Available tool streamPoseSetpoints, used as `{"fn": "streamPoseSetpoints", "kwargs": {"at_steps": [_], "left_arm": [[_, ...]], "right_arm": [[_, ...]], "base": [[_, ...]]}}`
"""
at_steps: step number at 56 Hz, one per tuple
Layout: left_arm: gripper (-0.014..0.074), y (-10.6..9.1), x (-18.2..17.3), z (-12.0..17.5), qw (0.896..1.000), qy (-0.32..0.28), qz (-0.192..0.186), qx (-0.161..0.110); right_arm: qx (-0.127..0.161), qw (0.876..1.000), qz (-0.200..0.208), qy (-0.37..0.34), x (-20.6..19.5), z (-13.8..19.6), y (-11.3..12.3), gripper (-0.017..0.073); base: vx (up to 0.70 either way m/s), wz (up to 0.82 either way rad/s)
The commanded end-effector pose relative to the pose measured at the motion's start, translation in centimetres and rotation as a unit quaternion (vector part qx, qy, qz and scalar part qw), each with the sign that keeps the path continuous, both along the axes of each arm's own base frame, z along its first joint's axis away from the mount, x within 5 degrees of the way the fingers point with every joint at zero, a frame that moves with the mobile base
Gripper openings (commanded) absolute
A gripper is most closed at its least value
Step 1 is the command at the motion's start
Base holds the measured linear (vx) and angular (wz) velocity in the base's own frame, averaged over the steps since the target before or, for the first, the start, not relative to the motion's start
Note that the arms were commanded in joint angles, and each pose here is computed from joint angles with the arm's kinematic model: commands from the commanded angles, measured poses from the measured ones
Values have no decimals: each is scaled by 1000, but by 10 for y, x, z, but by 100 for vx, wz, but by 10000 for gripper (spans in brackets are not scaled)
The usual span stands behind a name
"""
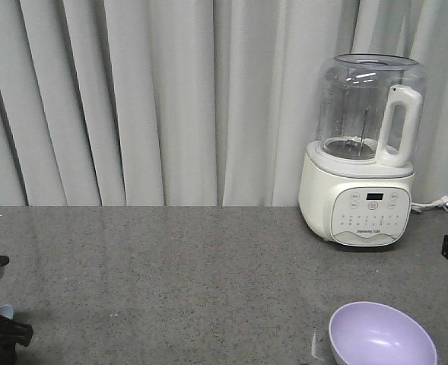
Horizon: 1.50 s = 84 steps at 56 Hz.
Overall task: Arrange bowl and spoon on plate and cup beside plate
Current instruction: 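Lower the left gripper and grasp the pale blue spoon handle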
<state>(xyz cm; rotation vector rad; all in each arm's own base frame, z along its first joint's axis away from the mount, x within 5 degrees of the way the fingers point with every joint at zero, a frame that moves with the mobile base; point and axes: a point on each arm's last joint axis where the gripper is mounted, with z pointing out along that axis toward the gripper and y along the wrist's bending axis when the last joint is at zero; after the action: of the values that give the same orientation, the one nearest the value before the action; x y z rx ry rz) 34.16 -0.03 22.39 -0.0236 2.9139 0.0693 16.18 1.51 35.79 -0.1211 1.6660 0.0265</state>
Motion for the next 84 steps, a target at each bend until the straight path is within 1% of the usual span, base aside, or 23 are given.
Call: {"fn": "streamPoseSetpoints", "kwargs": {"at_steps": [1, 5, 10, 17, 22, 24, 30, 32, 33, 44, 50, 55, 58, 61, 66, 71, 75, 80, 84], "left_arm": [[585, -1, 5, 19, 999, -46, -2, -3], [575, -1, 6, 17, 999, -44, -1, -3], [543, -1, 7, 15, 999, -41, -1, -3], [456, -1, 7, 13, 999, -39, -2, -3], [336, -1, 8, 10, 999, -32, -5, -2], [277, -1, 8, 8, 1000, -27, -7, -2], [61, -1, 9, 1, 1000, -15, -8, -1], [1, -1, 10, 0, 1000, -13, -8, -2], [-9, -1, 10, -1, 1000, -11, -8, -2], [-9, -2, 10, 0, 1000, -12, -12, -4], [-8, -6, 8, 9, 999, -31, -18, -26], [-7, -13, 5, 28, 995, -73, -34, -52], [-6, -18, 2, 40, 992, -101, -47, -61], [-6, -23, -3, 57, 987, -137, -55, -69], [-6, -30, -13, 83, 977, -189, -65, -75], [-6, -37, -27, 110, 964, -240, -83, -75], [-6, -42, -39, 127, 955, -271, -95, -75], [-6, -46, -51, 142, 946, -296, -106, -79], [-6, -49, -59, 151, 940, -310, -113, -82]], "right_arm": [[-3, 998, 2, -59, -1, 20, 0, 594], [-3, 998, 2, -59, -1, 20, 0, 594], [-3, 998, 2, -59, -1, 20, 0, 594], [-3, 998, 2, -59, -1, 20, 0, 592], [-3, 998, 2, -59, -1, 20, 0, 592], [-3, 998, 2, -59, -1, 20, 0, 592], [-3, 998, 2, -59, -1, 20, 0, 592], [-3, 998, 2, -59, -1, 20, 0, 592], [-3, 998, 2, -59, -1, 20, 0, 592], [-3, 998, 2, -59, -1, 20, 0, 592], [-7, 998, 2, -54, -1, 19, 0, 592], [-9, 999, 0, -37, -1, 16, 0, 592], [-11, 1000, -1, -20, -1, 13, -1, 592], [-1, 1000, -4, -1, -1, 10, -1, 592], [30, 998, -15, 62, 1, 5, -2, 592], [59, 987, -35, 143, 8, 2, -3, 592], [69, 974, -57, 207, 19, 0, -4, 584], [59, 958, -77, 271, 39, -4, -4, 573], [52, 947, -84, 307, 57, -6, -3, 566]], "base": [[0, 0], [0, 0], [0, 0], [0, 0], [0, 0], [0, 0], [0, 0], [0, 0], [0, 0], [0, 0], [0, 0], [0, 0], [0, 0], [0, 0], [0, 0], [0, 0], [0, 0], [0, 0], [0, 0]]}}
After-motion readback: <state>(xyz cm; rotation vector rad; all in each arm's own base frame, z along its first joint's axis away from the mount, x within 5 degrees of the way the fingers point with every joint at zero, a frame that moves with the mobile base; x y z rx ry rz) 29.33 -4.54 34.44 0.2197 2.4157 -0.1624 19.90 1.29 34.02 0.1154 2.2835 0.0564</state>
